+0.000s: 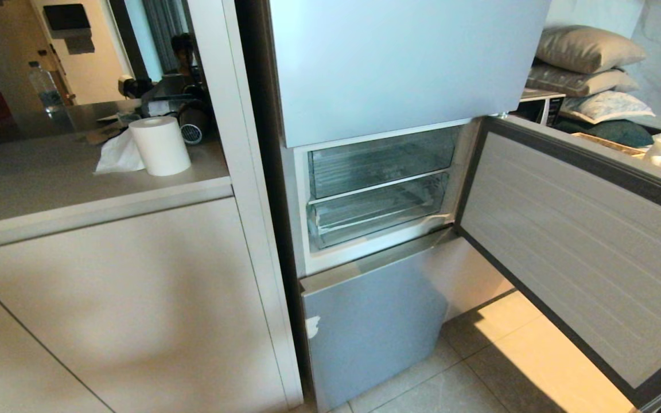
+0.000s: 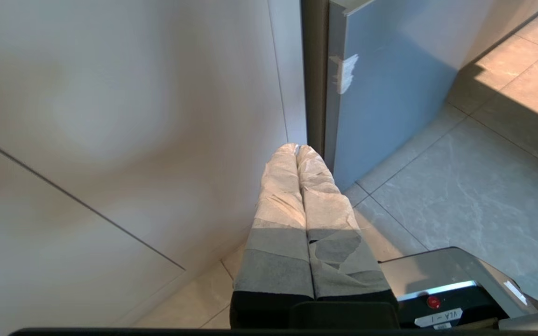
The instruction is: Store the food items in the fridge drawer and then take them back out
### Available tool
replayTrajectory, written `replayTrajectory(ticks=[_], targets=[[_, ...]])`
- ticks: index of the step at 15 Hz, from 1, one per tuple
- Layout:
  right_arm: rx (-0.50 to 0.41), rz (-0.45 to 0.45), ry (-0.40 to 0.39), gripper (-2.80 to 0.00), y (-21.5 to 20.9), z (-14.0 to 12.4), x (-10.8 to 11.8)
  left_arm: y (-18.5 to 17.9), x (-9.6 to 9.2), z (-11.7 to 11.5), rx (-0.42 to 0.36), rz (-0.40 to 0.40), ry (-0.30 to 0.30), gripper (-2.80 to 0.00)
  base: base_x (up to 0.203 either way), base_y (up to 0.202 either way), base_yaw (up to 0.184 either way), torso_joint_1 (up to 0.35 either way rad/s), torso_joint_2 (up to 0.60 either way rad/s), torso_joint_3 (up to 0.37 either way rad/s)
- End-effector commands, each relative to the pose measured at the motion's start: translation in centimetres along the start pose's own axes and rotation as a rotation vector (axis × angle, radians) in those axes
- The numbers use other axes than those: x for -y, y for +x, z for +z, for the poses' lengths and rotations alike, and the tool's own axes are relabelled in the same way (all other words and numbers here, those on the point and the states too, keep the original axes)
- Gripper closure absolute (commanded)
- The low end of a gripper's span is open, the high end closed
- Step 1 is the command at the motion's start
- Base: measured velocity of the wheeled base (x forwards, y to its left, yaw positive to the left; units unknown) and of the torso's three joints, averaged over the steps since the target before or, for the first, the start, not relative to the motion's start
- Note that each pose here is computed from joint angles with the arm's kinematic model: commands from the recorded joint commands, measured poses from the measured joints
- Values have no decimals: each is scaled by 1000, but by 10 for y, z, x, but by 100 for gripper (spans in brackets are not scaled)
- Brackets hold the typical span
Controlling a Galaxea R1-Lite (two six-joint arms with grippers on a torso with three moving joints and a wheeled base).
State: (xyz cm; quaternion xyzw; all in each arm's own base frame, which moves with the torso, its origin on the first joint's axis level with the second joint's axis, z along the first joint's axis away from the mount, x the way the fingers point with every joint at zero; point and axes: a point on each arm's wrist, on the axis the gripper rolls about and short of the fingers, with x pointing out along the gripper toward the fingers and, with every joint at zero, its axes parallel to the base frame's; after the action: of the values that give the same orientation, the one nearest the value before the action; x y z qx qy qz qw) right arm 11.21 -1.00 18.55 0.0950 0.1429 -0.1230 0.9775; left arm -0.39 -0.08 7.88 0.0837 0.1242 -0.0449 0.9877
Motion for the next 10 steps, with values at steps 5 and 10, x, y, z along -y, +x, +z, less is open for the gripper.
replayTrajectory(ticks=[5, 10], targets=[[-43, -262, 54, 0, 121, 34, 31, 4, 0, 1, -73, 70, -27, 0, 0, 0, 0, 0, 0, 0], [15, -348, 84, 0, 136, 47, 56, 4, 0, 1, -67, 50, -22, 0, 0, 0, 0, 0, 0, 0]])
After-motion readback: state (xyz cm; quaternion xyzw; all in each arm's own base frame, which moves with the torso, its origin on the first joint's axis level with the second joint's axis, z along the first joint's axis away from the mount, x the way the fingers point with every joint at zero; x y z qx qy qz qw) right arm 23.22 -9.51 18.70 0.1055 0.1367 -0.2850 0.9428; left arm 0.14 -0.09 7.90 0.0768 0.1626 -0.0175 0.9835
